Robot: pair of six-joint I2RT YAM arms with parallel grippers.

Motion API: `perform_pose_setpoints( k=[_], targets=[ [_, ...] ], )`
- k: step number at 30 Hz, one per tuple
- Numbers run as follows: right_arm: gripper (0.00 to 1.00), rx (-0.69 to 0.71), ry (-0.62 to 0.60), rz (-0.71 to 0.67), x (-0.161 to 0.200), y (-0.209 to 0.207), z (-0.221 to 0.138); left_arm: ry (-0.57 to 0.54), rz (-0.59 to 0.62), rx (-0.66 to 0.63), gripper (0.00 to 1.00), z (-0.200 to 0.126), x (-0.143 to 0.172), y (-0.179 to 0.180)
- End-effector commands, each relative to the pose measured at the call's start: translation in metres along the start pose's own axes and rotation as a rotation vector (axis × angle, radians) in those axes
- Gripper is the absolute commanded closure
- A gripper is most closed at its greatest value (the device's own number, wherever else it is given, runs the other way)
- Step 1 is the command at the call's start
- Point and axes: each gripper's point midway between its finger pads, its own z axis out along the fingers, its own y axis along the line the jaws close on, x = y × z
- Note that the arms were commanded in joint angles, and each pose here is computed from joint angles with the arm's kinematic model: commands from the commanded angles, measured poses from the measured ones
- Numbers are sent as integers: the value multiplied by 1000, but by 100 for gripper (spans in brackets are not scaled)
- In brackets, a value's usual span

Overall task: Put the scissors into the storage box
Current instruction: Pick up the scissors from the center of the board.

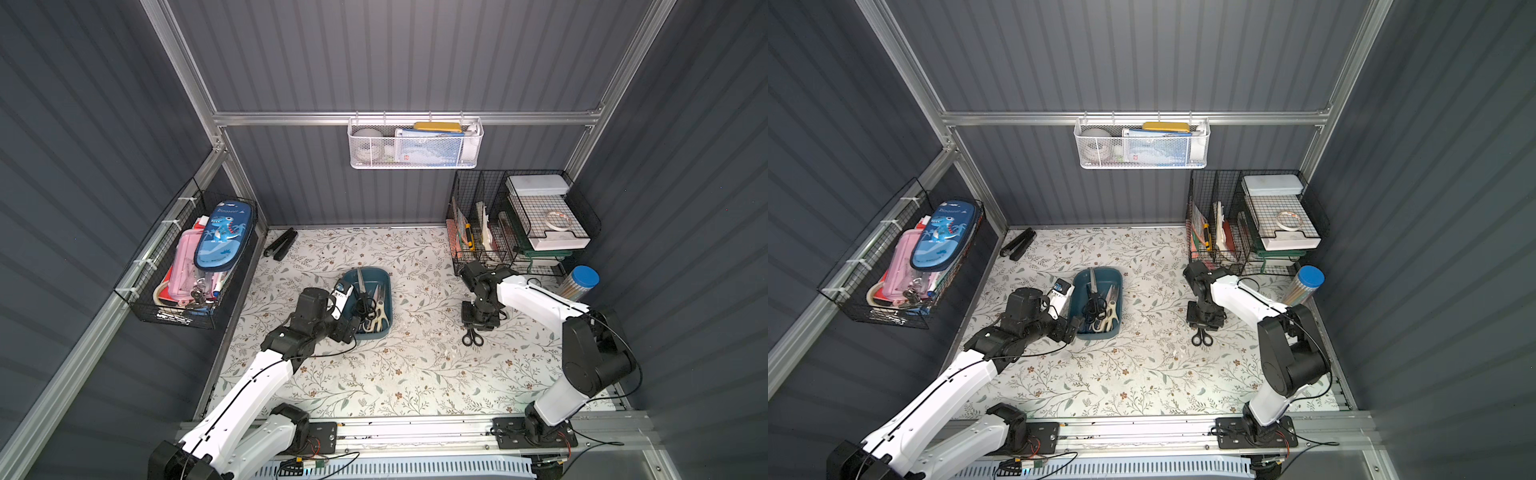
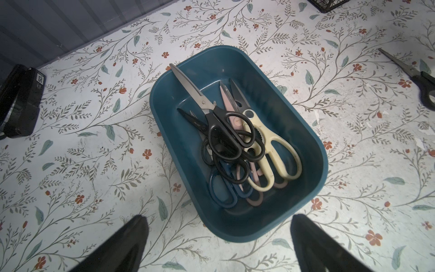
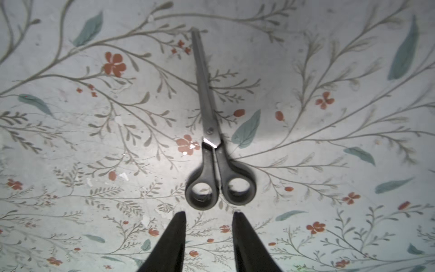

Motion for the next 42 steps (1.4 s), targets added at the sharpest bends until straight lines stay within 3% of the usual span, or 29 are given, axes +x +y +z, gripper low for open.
perform_pose_setpoints(
  k=[1, 6, 16, 27, 31, 37, 42],
  targets=[
    [62, 44, 31, -5, 7, -10, 8, -34, 17, 6, 1, -8, -10, 1],
    [64, 1, 75, -4, 9, 1, 24, -20, 16, 7, 0, -6, -8, 1],
    [65, 44, 104, 4, 18, -8, 53, -14, 16, 8, 1, -5, -8, 1],
    [66, 26, 124, -6, 24, -1, 66, -13, 16, 5, 1, -5, -8, 1],
    [78, 44, 128, -4, 24, -1, 72, -3, 14, 8, 1, -4, -7, 1],
    [83, 54, 96, -17, 16, 3, 66, 3, 10, 6, 1, -4, -7, 2],
    [85, 43, 41, -71, 3, 19, 43, 22, -26, -70, 1, -6, -3, 14]
  ],
)
